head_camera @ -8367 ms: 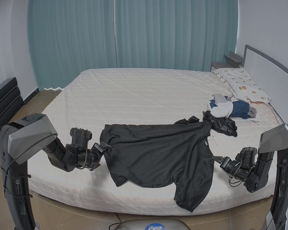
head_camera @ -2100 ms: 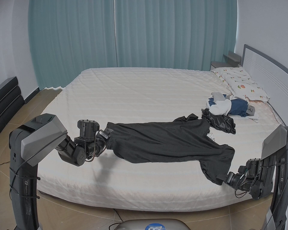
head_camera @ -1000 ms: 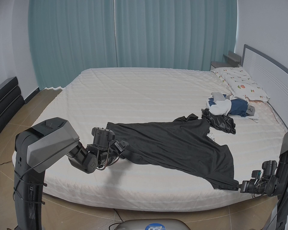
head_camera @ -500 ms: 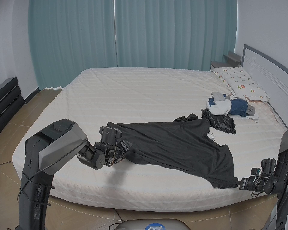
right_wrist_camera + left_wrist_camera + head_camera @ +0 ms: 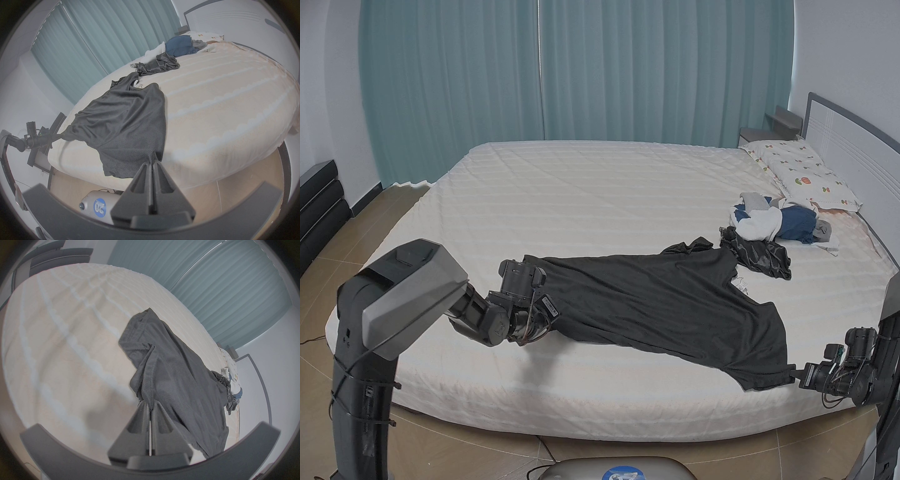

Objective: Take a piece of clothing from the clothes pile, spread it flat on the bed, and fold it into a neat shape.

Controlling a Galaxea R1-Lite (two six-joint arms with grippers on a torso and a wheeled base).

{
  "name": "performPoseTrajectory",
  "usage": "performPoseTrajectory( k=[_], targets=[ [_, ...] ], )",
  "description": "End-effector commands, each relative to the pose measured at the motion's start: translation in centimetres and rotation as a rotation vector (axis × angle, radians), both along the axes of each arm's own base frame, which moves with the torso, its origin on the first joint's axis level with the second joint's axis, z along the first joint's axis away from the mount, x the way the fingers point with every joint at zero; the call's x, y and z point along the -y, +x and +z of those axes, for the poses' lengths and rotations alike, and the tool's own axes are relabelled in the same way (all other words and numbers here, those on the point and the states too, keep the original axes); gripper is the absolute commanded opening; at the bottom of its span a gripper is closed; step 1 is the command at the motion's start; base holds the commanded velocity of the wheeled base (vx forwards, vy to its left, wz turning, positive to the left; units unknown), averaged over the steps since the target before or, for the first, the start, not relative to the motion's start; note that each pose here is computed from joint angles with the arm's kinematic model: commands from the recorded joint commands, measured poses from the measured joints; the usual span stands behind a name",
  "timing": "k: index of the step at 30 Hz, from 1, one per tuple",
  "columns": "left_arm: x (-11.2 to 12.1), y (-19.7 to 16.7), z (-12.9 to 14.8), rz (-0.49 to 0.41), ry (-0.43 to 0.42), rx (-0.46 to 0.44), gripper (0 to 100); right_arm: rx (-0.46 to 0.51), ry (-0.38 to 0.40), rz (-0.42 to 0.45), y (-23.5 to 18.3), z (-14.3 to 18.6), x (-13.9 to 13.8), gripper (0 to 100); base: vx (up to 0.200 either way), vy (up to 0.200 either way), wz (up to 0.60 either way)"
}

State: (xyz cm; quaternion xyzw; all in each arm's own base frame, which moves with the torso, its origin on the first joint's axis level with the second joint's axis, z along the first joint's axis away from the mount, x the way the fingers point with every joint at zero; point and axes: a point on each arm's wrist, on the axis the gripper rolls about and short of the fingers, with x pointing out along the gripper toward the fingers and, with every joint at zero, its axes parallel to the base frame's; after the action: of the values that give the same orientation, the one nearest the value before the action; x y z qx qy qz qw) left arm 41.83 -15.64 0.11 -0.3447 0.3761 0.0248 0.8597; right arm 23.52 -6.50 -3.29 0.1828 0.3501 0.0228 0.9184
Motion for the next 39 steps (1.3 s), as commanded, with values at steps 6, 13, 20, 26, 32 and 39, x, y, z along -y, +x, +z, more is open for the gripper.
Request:
performPoseTrajectory(
  k=[6,13,20,26,32,39],
  targets=[
    [-3.6,-2.5,7.5,0.017,0.041,-0.015,0,0.038,0.055,0.056,-0.7,0.8,-0.2,0,0.000,0.000,0.00],
    [-5.8,-4.2,8.9,-0.030,0.159,-0.135,0,0.070,0.110,0.129,-1.9,1.9,-0.8,0,0.000,0.000,0.00],
    [-6.5,-5.4,8.2,-0.102,0.253,-0.270,0,0.070,0.113,0.141,-2.4,2.2,-0.8,0,0.000,0.000,0.00],
    [-7.1,-6.5,7.8,-0.185,0.329,-0.378,0,0.032,0.060,0.202,-3.8,1.7,-1.2,0,0.000,0.000,0.00],
    [-7.2,-7.5,6.9,-0.263,0.387,-0.483,0,-0.019,0.040,0.240,-4.0,0.3,-1.2,0,0.000,0.000,0.00],
    [-7.0,-8.0,5.0,-0.334,0.431,-0.603,0,-0.089,0.048,0.276,-4.7,-0.2,-1.7,0,0.000,0.000,0.00]
  ],
)
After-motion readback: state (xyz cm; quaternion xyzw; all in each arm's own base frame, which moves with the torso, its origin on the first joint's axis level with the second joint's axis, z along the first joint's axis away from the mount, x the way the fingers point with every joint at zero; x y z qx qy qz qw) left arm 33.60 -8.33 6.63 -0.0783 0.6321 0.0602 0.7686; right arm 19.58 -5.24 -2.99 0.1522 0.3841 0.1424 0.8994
